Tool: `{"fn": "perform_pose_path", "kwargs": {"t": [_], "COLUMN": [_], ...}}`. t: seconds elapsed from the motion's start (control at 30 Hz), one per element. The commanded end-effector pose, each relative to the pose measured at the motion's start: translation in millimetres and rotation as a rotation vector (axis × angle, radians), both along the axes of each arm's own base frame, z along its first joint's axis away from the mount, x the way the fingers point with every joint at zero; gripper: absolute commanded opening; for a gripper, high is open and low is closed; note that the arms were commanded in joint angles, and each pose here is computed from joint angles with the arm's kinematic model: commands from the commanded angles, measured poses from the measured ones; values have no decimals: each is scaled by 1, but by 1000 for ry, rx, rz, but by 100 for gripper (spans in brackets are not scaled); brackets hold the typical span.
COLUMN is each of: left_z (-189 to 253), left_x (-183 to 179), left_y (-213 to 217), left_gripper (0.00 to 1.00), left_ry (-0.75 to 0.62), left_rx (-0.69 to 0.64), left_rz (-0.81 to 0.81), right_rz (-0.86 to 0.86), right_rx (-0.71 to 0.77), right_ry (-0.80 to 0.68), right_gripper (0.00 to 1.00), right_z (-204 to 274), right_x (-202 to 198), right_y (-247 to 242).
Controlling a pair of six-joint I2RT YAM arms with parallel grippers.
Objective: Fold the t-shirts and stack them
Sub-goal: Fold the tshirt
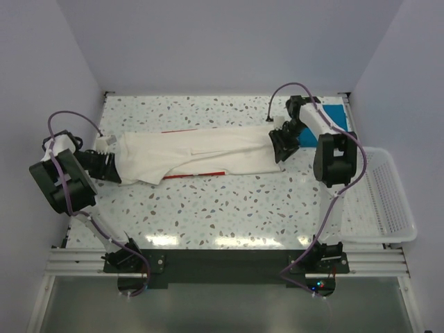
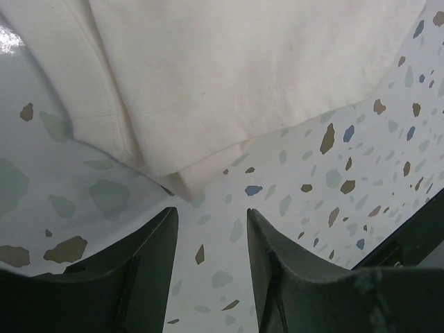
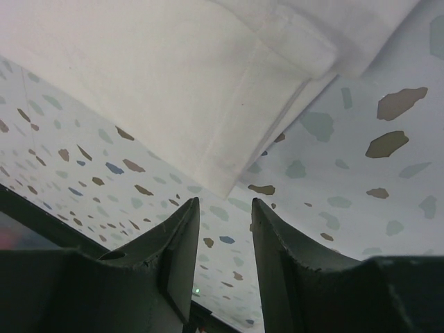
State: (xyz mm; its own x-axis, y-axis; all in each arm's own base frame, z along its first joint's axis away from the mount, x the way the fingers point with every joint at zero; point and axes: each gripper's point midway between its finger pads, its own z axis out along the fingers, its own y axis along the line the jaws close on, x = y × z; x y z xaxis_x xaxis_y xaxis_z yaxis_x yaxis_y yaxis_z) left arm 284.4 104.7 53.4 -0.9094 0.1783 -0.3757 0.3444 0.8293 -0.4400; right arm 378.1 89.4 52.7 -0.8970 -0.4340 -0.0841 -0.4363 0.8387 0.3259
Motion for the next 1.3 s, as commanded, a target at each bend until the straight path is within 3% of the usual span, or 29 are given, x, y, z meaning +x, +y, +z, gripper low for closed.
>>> {"fn": "perform_pose_path", "kwargs": {"t": [0.0,0.33,0.6,0.77,0.87,1.07,1.13,1.27], "left_z": [7,-11,-20,-22,-21,-20,-20,-21], "left_x": [8,11,27,31,30,29,29,29], "left_y": [-1,1,-7,-13,-15,-15,-16,-17], "left_gripper": [50,50,48,42,34,28,31,34], "left_ry": [-48,-16,-20,-17,-13,-12,-11,-10], "left_rx": [-7,3,0,-13,-23,-24,-28,-33], "left_rz": [16,15,-7,-25,-31,-40,-38,-39], "right_rz": [-37,-34,-28,-31,-37,-49,-56,-62], "right_rx": [50,51,54,57,63,64,54,35], "right_ry": [-5,42,57,63,64,61,68,76], "right_gripper": [40,40,32,29,26,29,36,38], "right_z": [1,-14,-17,-18,-18,-18,-20,-24], "right_x": [7,-3,-6,-6,-6,-3,-3,-4], "right_y": [10,10,10,10,9,9,8,5]}}
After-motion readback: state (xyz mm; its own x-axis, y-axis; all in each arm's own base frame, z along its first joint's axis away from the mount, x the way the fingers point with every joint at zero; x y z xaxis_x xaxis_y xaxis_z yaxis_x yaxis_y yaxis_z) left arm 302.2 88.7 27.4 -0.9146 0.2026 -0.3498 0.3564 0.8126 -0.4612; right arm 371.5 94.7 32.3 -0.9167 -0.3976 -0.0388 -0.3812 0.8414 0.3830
